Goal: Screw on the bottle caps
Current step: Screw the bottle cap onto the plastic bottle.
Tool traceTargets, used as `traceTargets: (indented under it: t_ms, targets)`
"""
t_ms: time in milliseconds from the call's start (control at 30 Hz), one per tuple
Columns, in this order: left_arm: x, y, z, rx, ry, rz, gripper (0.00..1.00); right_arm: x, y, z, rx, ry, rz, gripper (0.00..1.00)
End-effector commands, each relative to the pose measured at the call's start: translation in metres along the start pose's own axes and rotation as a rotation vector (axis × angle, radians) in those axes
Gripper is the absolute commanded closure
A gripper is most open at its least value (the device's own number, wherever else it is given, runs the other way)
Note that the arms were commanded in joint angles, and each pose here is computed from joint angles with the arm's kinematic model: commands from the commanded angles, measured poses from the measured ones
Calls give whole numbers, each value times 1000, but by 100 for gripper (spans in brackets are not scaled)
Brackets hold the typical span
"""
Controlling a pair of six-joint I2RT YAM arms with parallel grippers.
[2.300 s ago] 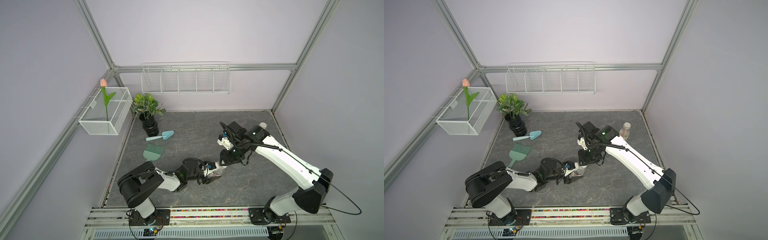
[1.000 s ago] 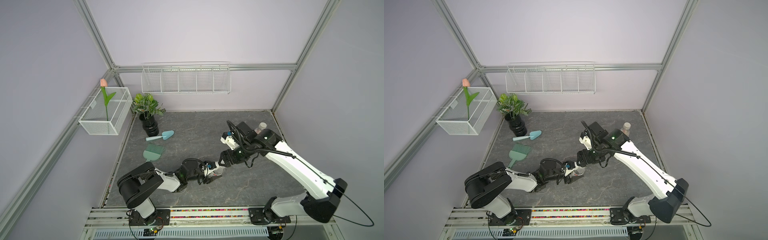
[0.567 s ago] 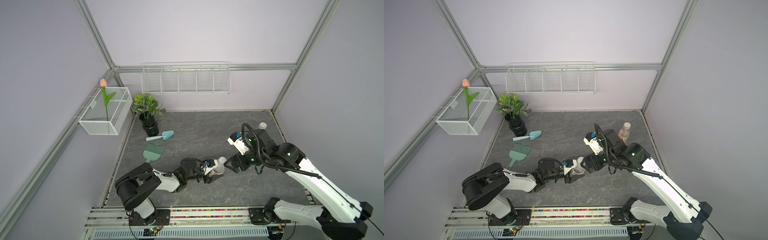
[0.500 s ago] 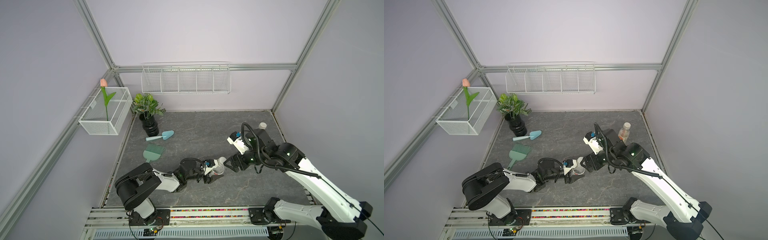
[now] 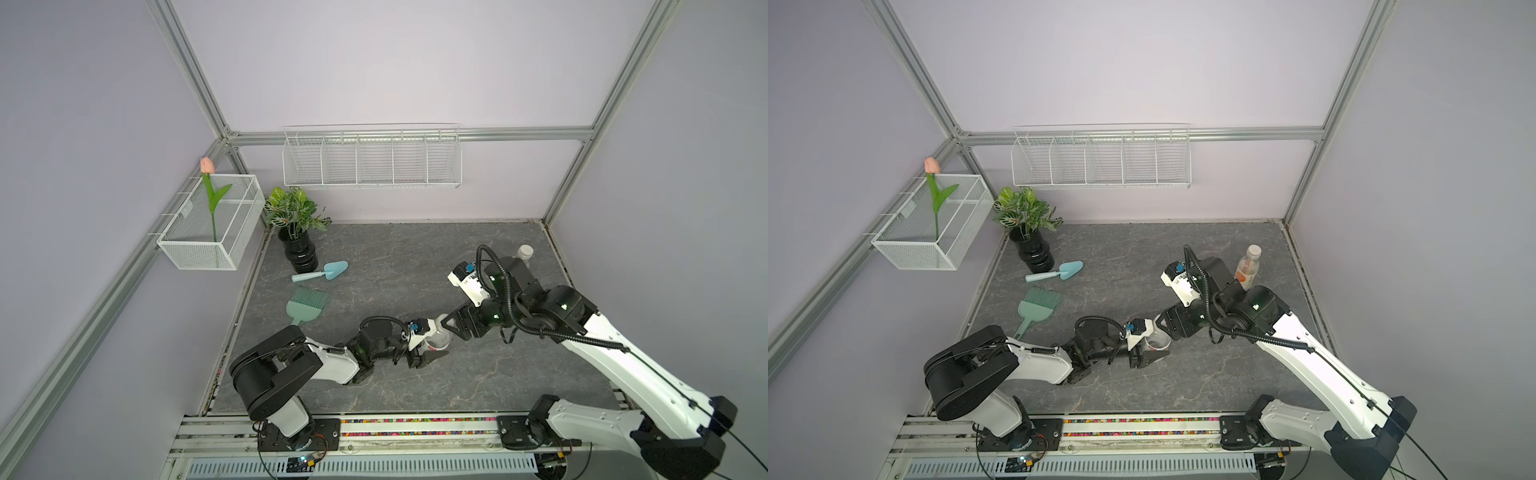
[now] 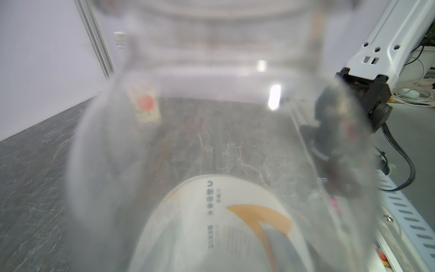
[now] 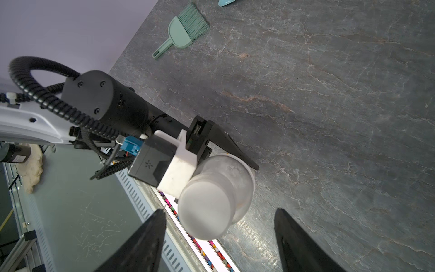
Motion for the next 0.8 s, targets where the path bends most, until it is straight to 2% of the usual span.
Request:
traceTargets:
  t_ms: [0, 333, 767]
  targets:
    - [-3, 1, 11, -33, -12, -18, 34, -1, -8, -3, 12, 0, 11, 28]
    - [-2, 2, 11, -30, -18, -13, 34, -9, -21, -4, 25, -47, -21, 38]
    - [-1, 4, 12, -28, -29, 2, 35, -8, -33, 0, 25, -116, 4, 52]
Point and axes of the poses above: each gripper's point midway between its finger pads, its own y axis back along the fingers, its own x axis along the line the jaws close on, z = x × y, the point moved 2 cm from there along y, back along the fingers, and after that the axes turned 10 degrees about y, right-handed, at the moved point
